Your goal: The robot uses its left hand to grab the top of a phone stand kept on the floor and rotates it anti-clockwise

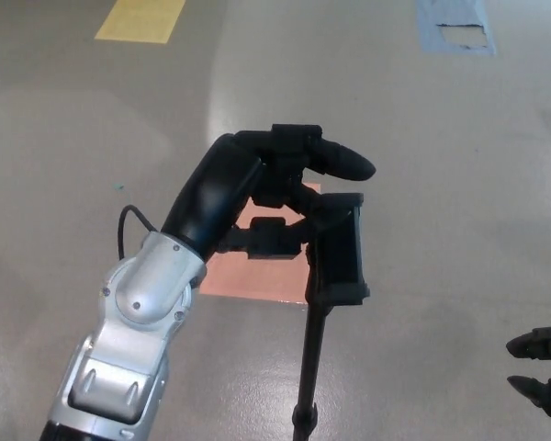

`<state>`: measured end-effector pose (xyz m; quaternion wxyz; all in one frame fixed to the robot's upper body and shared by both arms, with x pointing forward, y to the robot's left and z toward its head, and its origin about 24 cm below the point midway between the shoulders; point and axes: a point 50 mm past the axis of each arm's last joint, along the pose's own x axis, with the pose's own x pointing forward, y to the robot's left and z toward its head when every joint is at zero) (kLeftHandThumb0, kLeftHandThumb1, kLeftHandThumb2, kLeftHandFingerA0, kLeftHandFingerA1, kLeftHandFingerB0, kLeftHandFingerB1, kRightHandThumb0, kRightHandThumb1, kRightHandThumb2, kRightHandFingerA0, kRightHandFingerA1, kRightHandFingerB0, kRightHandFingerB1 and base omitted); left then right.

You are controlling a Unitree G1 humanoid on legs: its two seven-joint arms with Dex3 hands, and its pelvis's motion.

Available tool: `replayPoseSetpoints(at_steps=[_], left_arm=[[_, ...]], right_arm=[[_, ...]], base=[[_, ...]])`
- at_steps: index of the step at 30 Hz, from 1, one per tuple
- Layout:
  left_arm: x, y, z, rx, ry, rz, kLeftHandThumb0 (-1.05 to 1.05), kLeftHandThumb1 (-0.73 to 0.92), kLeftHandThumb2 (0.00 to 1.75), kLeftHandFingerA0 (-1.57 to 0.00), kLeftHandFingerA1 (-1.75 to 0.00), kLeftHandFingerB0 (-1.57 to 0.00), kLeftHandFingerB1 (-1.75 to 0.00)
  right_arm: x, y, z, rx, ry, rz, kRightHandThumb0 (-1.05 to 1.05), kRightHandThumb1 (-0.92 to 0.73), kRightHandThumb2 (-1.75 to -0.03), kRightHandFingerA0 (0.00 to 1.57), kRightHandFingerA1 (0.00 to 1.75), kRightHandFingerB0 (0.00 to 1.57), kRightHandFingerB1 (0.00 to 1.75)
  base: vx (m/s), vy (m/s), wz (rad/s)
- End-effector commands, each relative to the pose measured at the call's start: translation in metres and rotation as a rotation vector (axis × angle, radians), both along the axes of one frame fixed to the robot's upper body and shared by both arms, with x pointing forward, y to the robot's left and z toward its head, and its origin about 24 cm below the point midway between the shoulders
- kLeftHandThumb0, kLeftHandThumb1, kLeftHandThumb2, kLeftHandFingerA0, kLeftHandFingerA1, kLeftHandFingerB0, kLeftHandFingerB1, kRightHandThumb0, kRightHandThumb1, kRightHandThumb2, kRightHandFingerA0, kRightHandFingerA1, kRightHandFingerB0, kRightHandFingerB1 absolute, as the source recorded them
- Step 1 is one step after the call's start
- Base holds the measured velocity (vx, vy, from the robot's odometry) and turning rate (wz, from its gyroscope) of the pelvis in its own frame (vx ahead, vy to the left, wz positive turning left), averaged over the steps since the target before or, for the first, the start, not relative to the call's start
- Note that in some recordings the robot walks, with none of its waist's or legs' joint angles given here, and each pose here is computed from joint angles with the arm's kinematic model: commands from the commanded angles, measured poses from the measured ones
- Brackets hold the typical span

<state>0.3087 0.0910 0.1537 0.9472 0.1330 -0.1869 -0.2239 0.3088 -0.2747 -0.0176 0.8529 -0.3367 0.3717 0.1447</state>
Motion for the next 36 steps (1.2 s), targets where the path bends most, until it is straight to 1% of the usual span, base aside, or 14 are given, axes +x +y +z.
replayPoseSetpoints(at_steps=[1,13,14,15,16,21,24,25,26,27,29,30,32,36], left_arm=[[0.008,0.008,-0.023,-0.311,0.584,0.023,-0.13,0.65,0.6,-1.0,-0.59,-0.86,-0.51],[0.021,0.011,-0.034,-0.35,0.757,0.018,-0.14,0.66,0.6,-1.02,-0.61,-0.84,-0.52],[0.024,0.012,-0.038,-0.359,0.801,-0.022,-0.13,0.67,0.61,-1.0,-0.62,-0.81,-0.52],[0.025,0.012,-0.039,-0.363,0.814,-0.033,-0.13,0.67,0.61,-1.0,-0.62,-0.81,-0.52],[0.026,0.013,-0.04,-0.37,0.836,-0.043,-0.12,0.66,0.6,-1.03,-0.62,-0.81,-0.52],[0.03,0.015,-0.048,-0.408,0.935,-0.076,-0.15,0.64,0.6,-1.04,-0.61,-0.85,-0.52],[0.031,0.015,-0.052,-0.413,0.967,-0.071,-0.15,0.63,0.6,-1.06,-0.62,-0.84,-0.52],[0.032,0.015,-0.053,-0.418,0.976,-0.07,-0.15,0.63,0.6,-1.05,-0.63,-0.81,-0.52],[0.032,0.015,-0.055,-0.424,0.986,-0.07,-0.15,0.63,0.6,-1.05,-0.63,-0.81,-0.52],[0.032,0.015,-0.056,-0.426,0.992,-0.064,-0.15,0.64,0.6,-1.05,-0.63,-0.79,-0.52],[0.032,0.016,-0.057,-0.428,0.999,-0.058,-0.15,0.64,0.6,-1.05,-0.63,-0.79,-0.52],[0.032,0.016,-0.059,-0.43,1.004,-0.061,-0.14,0.64,0.6,-1.03,-0.65,-0.76,-0.51],[0.032,0.016,-0.06,-0.428,1.011,-0.063,-0.14,0.64,0.6,-1.03,-0.66,-0.79,-0.51],[0.032,0.016,-0.06,-0.417,1.018,-0.065,-0.15,0.66,0.6,-1.01,-0.66,-0.78,-0.51]], right_arm=[[0.006,-0.003,0.008,-0.017,0.002,-0.005,-0.47,-0.68,-0.8,0.29,0.47,0.08,0.34],[0.008,-0.001,0.01,-0.015,-0.01,-0.003,-0.47,-0.68,-0.8,0.3,0.47,0.08,0.35],[0.009,-0.002,0.011,-0.011,-0.008,-0.009,-0.4,-0.79,-0.64,0.33,0.39,0.12,0.26],[0.009,-0.002,0.012,-0.009,-0.007,-0.011,-0.4,-0.79,-0.64,0.33,0.39,0.12,0.26],[0.01,-0.002,0.013,-0.009,-0.009,-0.011,-0.47,-0.67,-0.8,0.28,0.46,0.08,0.35],[0.012,-0.001,0.015,-0.019,-0.016,-0.001,-0.46,-0.68,-0.8,0.28,0.46,0.08,0.35],[0.013,-0.001,0.015,-0.023,-0.015,0.002,-0.47,-0.68,-0.8,0.29,0.46,0.08,0.35],[0.013,-0.001,0.015,-0.02,-0.014,0.001,-0.4,-0.81,-0.65,0.34,0.4,0.12,0.26],[0.013,0.0,0.015,-0.016,-0.014,0.0,-0.4,-0.81,-0.65,0.34,0.4,0.12,0.26],[0.013,0.0,0.016,-0.021,-0.015,0.004,-0.47,-0.69,-0.8,0.3,0.46,0.08,0.34],[0.014,0.0,0.016,-0.027,-0.015,0.009,-0.47,-0.69,-0.8,0.3,0.46,0.08,0.34],[0.014,0.0,0.017,-0.021,-0.018,0.01,-0.46,-0.69,-0.79,0.3,0.46,0.09,0.34],[0.014,0.0,0.017,-0.014,-0.022,0.006,-0.45,-0.69,-0.79,0.28,0.46,0.09,0.34],[0.014,0.0,0.017,-0.01,-0.019,0.002,-0.45,-0.69,-0.79,0.25,0.44,0.08,0.32]], base=[[0.0,0.0,0.0],[0.0,0.0,0.0],[0.0,0.0,0.0],[0.0,0.0,0.0],[0.0,0.0,0.0],[0.0,0.0,0.0],[0.0,0.0,0.0],[0.0,0.0,0.0],[0.0,0.0,0.0],[0.0,0.0,0.0],[0.0,0.0,0.0],[0.0,0.0,0.0],[0.0,0.0,0.0],[0.0,0.0,0.0]])
